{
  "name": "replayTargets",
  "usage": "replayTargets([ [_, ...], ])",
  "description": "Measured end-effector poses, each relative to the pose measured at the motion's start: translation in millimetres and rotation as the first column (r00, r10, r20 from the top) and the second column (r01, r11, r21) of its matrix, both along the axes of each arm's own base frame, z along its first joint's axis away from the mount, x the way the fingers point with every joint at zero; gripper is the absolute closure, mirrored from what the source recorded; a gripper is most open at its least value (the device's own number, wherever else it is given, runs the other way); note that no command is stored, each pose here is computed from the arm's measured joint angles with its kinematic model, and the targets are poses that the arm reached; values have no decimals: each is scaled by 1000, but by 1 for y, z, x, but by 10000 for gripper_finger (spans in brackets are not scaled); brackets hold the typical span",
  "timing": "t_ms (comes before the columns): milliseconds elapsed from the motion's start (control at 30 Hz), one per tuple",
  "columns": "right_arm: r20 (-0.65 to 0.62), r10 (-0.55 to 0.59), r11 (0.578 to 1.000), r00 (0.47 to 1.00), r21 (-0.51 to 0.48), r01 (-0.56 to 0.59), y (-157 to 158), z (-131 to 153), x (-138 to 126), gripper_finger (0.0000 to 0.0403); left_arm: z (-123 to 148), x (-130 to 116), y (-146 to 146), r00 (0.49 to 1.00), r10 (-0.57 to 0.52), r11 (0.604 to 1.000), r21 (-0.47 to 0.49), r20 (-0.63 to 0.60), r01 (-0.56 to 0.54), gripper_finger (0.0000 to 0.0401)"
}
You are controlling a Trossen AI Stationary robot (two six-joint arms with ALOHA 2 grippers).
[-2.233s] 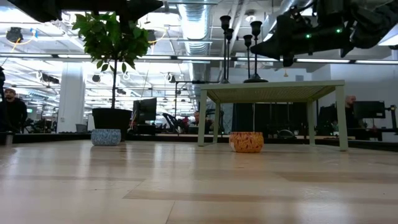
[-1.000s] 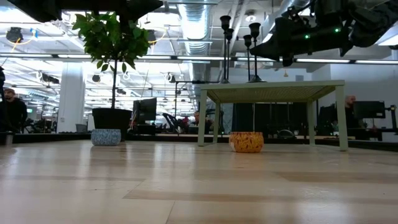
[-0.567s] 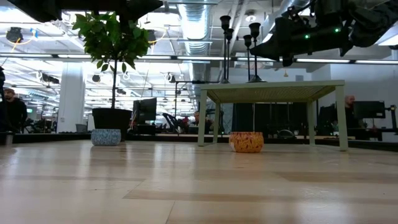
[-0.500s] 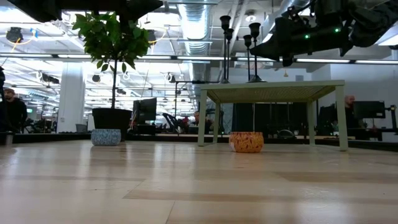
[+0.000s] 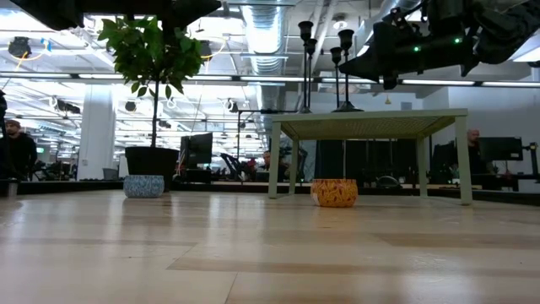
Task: Pick & Place candle stick holders
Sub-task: Put the candle holder on the shelf aligned with the other candle holder to the right
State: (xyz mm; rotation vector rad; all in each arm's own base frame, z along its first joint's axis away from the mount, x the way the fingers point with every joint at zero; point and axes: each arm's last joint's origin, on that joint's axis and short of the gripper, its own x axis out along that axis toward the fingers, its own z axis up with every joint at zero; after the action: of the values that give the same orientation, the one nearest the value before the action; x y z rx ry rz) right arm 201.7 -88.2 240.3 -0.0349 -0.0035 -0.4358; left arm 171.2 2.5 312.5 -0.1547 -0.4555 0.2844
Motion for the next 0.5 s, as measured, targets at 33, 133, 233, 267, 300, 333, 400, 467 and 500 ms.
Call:
replayTargets([
  [33, 0, 0, 1000, 1000, 0, 0, 0, 0, 0, 388, 0, 0, 0, 1000, 0, 1000, 0, 0, 0, 258],
  [133, 9, 0, 1000, 1000, -4, 0, 0, 1, 0, 390, 0, 0, 0, 1000, 0, 1000, 0, 0, 0, 258],
  [233, 8, 0, 1000, 1000, -4, 0, 0, 1, 0, 389, 0, 0, 0, 1000, 0, 1000, 0, 0, 0, 258],
  [267, 9, 0, 1000, 1000, -4, 0, 0, 1, 0, 388, 0, 0, 0, 1000, 0, 1000, 0, 0, 0, 258],
  [300, 9, 0, 1000, 1000, -3, 0, 0, 1, 0, 387, 0, 0, 0, 1000, 0, 1000, 0, 0, 0, 258],
  [333, 11, 0, 1000, 1000, 1, 0, 0, 1, 0, 387, 0, 0, 0, 1000, 0, 1000, 0, 0, 0, 258],
  [400, 12, 0, 1000, 1000, 3, 0, 0, 1, 0, 387, 0, 0, 0, 1000, 0, 1000, 0, 0, 0, 258],
  [467, 12, 0, 1000, 1000, 3, 0, 0, 1, 0, 389, 0, 0, 0, 1000, 0, 1000, 0, 0, 0, 258],
  [500, 12, 0, 1000, 1000, 3, 0, 0, 1, 0, 389, 0, 0, 0, 1000, 0, 1000, 0, -1, 0, 258],
])
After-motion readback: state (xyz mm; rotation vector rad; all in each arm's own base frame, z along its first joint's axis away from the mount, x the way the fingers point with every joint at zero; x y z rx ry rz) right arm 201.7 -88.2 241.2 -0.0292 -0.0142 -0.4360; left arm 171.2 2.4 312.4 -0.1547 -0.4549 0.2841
